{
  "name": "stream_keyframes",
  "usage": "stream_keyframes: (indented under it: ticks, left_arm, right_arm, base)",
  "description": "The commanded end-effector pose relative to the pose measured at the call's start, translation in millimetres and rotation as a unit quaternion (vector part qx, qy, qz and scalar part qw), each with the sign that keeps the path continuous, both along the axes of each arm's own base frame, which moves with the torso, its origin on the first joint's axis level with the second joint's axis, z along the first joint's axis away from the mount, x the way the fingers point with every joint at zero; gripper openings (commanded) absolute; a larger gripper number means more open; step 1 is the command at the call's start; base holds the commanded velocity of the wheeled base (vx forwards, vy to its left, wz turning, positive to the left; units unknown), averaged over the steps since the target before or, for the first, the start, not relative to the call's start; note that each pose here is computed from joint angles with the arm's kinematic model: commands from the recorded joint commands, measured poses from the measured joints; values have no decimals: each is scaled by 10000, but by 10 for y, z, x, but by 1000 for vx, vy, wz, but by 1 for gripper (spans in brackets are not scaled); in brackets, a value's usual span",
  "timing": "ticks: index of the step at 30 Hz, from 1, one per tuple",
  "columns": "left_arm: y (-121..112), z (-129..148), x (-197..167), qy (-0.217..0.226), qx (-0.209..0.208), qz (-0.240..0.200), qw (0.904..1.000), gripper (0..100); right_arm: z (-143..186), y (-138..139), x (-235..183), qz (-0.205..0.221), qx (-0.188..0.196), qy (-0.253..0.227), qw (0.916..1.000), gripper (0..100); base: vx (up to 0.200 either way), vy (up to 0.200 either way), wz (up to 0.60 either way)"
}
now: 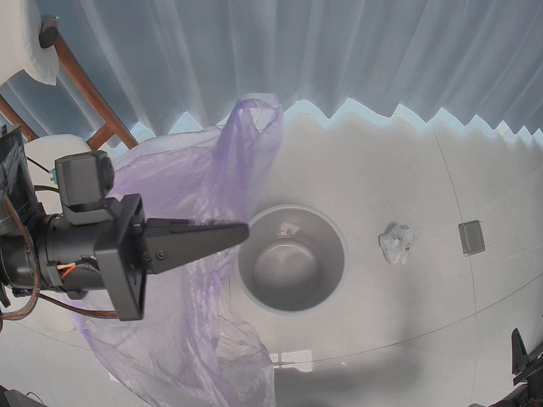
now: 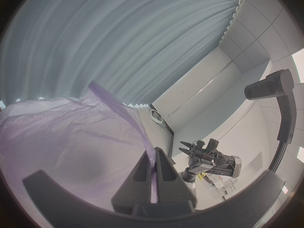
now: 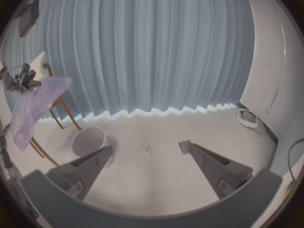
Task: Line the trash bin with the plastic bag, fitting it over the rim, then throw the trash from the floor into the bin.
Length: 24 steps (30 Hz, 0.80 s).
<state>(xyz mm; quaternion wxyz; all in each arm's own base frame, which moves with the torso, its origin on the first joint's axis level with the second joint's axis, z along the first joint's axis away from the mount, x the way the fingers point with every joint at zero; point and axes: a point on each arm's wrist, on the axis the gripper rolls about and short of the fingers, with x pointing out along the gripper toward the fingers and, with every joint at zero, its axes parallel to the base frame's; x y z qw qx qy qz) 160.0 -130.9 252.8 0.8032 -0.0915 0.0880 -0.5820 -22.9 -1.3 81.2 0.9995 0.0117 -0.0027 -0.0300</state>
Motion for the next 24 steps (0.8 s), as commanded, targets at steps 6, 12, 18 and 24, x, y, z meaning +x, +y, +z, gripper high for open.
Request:
stream_keyframes:
  ticks: [6, 12, 18, 24]
  left_arm:
    - [-524, 59, 160, 2, 23, -651, 9979, 0]
    - [-688, 42, 263, -72, -21, -705, 9975, 0]
    - [-707, 85, 265, -137, -76, -728, 9972, 0]
    - [-755, 165, 308, -242, -165, -727, 9969, 0]
  right_arm:
    - [-51, 0, 3, 9, -9, 16, 10000, 100]
    - [-51, 0, 3, 9, -9, 16, 10000, 100]
    - [-51, 0, 3, 9, -1, 16, 10000, 100]
    - [-51, 0, 3, 9, -9, 16, 10000, 100]
  base:
    - [0, 0, 0]
    - [0, 0, 0]
    - [0, 0, 0]
    - [0, 0, 0]
